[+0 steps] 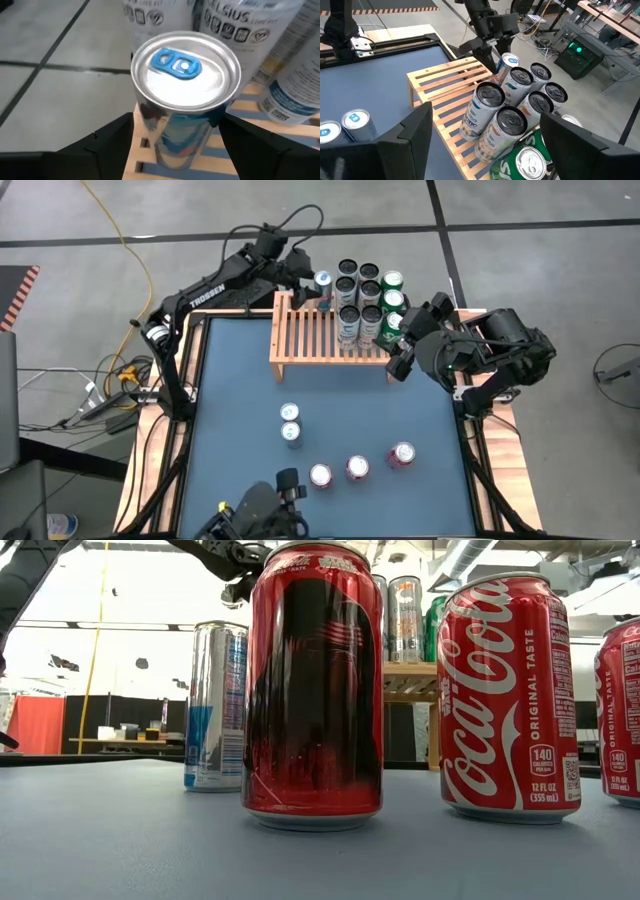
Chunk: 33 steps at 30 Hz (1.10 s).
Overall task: Place canned beverage on shelf
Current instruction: Put the top left blue soda can on the shelf
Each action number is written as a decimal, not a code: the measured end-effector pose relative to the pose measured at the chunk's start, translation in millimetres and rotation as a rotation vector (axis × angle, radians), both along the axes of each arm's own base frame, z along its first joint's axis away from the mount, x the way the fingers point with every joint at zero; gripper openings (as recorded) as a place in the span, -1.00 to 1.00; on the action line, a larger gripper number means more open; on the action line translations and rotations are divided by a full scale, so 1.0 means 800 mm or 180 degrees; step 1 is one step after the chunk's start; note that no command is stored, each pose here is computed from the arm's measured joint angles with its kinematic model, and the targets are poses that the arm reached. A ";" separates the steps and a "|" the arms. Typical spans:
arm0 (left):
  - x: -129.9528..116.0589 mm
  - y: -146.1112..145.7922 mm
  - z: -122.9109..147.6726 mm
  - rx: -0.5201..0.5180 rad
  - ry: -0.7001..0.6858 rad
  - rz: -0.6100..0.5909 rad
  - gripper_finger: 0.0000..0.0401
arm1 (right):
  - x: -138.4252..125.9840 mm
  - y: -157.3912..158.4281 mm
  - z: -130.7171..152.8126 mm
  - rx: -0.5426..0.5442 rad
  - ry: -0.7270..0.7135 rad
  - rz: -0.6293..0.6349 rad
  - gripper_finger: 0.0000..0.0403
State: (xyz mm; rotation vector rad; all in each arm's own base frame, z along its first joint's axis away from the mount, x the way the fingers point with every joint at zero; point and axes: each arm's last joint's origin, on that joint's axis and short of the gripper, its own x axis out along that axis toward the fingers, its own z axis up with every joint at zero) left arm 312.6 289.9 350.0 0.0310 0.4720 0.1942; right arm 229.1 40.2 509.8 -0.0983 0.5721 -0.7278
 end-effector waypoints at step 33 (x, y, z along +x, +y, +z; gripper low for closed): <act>0.023 -0.027 0.001 -0.0167 0.0093 0.0411 0.13 | 0.000 0.000 0.000 0.0013 -0.0010 -0.0005 0.56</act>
